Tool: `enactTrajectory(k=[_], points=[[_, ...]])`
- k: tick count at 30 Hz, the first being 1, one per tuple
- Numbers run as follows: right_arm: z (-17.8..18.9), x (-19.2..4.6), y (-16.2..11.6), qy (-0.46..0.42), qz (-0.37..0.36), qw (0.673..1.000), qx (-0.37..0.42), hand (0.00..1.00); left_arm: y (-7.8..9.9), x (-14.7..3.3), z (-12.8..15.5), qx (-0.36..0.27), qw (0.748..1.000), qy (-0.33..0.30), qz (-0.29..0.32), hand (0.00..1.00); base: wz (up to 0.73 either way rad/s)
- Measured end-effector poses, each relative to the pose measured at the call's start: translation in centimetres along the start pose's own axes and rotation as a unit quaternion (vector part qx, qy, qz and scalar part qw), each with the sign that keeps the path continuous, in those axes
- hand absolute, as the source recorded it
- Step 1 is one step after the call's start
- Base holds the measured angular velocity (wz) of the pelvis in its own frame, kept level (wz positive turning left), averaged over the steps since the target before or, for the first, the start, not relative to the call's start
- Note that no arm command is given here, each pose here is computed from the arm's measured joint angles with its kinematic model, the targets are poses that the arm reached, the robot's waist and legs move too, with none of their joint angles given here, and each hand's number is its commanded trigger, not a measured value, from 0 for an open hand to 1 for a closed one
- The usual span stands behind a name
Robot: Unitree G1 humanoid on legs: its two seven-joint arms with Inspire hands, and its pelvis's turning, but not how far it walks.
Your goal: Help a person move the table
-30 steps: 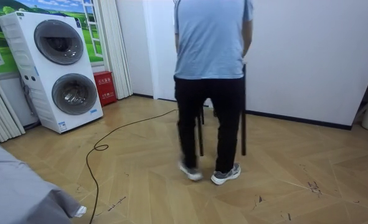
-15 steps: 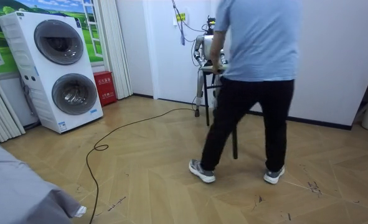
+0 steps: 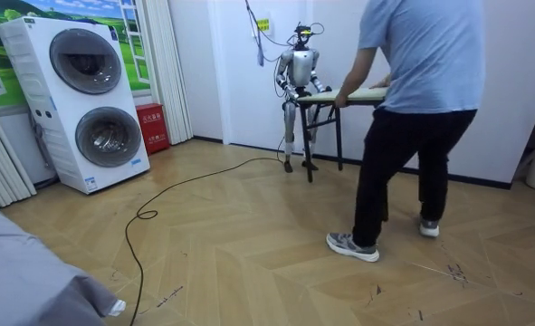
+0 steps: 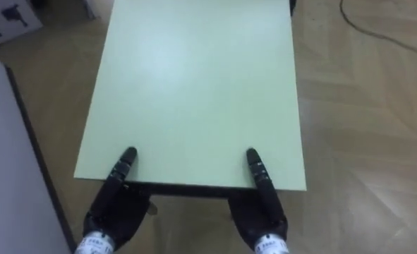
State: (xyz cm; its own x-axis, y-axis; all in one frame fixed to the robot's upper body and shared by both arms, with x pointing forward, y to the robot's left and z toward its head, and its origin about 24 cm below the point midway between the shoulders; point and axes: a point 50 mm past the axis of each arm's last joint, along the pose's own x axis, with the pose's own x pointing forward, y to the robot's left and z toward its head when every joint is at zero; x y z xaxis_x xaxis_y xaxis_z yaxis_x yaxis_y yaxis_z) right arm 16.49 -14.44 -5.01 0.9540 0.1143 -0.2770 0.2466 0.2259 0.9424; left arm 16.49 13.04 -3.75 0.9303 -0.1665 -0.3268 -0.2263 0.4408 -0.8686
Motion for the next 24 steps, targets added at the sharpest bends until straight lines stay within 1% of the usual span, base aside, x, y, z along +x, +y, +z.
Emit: enactTrajectory(k=[4, 13, 15, 19, 21, 24], points=[[0.1, 0.0, 0.2, 0.0, 0.002, 1.0, -0.011, 1.0, 0.2, -0.2, -0.2, -0.008, 1.0, 0.001, 0.005, 1.0, 0.36], [0.5, 0.0, 0.5, -0.001, 0.004, 1.0, -0.024, 1.0, 0.2, -0.4, -0.7, -0.015, 1.0, 0.004, 0.006, 1.0, 0.2], [0.5, -0.6, -0.1, -0.005, -0.009, 1.0, -0.019, 1.0, 0.3, -0.5, -0.9, -0.011, 1.0, 0.008, 0.007, 1.0, 0.61], [-0.1, -0.8, -0.3, 0.001, -0.015, 1.0, -0.01, 1.0, 0.6, -0.7, -0.9, -0.009, 1.0, 0.015, 0.011, 1.0, 0.79], [0.0, -1.0, -0.6, 0.0, -0.026, 1.0, -0.011, 1.0, 0.9, -0.8, -1.0, -0.009, 1.0, 0.018, 0.021, 1.0, 0.47], [-0.2, -0.9, -0.7, 0.003, -0.031, 0.999, -0.013, 1.0, 1.2, -0.9, -0.9, -0.011, 0.999, 0.017, 0.029, 1.0, 0.12]])
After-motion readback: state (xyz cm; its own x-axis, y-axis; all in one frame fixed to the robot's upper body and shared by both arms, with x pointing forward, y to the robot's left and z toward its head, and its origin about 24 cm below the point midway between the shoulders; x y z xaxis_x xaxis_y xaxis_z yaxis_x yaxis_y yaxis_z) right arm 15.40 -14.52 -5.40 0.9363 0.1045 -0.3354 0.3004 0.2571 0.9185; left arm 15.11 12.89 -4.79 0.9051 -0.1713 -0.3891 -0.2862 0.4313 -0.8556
